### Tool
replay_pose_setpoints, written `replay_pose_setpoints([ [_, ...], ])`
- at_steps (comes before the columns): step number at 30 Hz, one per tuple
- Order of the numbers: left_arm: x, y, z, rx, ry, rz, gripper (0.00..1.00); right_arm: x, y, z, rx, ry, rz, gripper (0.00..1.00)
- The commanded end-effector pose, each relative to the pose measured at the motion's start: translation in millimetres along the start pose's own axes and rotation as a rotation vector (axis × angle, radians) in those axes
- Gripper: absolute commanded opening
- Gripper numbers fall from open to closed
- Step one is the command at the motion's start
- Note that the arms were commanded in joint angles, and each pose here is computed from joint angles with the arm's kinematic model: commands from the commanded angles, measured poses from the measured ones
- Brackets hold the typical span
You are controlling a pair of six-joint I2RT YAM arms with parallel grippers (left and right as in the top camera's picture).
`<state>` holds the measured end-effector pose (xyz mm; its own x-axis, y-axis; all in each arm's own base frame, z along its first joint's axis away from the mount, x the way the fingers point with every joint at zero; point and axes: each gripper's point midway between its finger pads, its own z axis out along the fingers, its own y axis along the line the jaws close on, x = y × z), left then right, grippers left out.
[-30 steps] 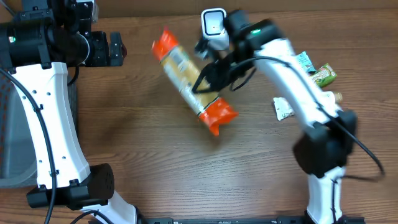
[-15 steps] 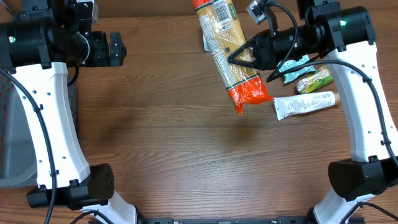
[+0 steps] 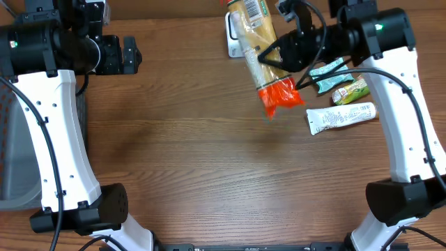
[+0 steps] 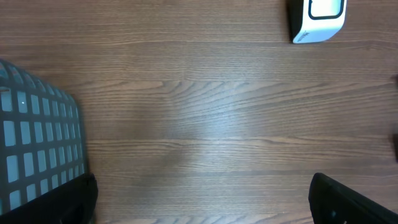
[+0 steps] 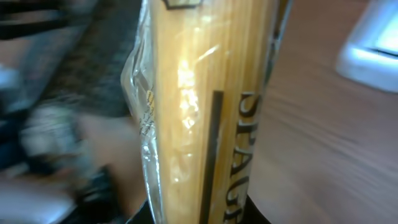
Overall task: Scan the item barcode
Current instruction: 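Hold the spaghetti pack in front of the scanner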
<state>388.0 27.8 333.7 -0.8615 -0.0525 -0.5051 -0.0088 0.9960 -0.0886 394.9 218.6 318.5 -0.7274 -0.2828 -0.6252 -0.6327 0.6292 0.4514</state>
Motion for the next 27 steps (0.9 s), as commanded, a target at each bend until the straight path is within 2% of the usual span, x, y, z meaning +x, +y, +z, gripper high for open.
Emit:
replay_pose_setpoints([
  [1, -3.0, -0.8, -9.5, 0.003, -0.03, 0.021, 0.99, -17.7, -64.5, -7.9, 0.522, -0.059, 0.062, 0.04],
  [4, -3.0, -0.8, -9.5, 0.003, -0.03, 0.021, 1.0, -32.7, -100.4, -17.2, 0.846, -0.122, 0.056, 0.04],
  [6, -3.0, -0.8, -9.5, 0.003, -0.03, 0.021, 1.0, -42.3, -115.4, -23.2, 1.027, -0.12, -0.039, 0.04],
  [7, -3.0, -0.8, -9.5, 0.003, -0.03, 0.021, 1.0, -49.6, -123.5, -24.4, 1.149, -0.089, -0.141, 0.04],
  [11, -3.0, -0.8, -9.5, 0.003, -0.03, 0.021, 1.0, -71.4, -143.2, -24.7, 1.4, -0.07, -0.281, 0.04],
  [15, -3.1, -1.1, -9.5, 0.004, -0.031, 0.021, 1.0, -86.3, -160.4, 0.7, 1.449, -0.044, -0.393, 0.04],
  [19, -3.0, -1.1, -9.5, 0.004, -0.03, 0.021, 1.0, -87.5, -182.6, 33.8, 1.472, -0.04, -0.422, 0.04],
  [27, -3.0, -0.9, -9.5, 0.004, -0.03, 0.021, 1.0, -58.0, -214.5, 94.0, 1.486, 0.094, -0.482, 0.04],
])
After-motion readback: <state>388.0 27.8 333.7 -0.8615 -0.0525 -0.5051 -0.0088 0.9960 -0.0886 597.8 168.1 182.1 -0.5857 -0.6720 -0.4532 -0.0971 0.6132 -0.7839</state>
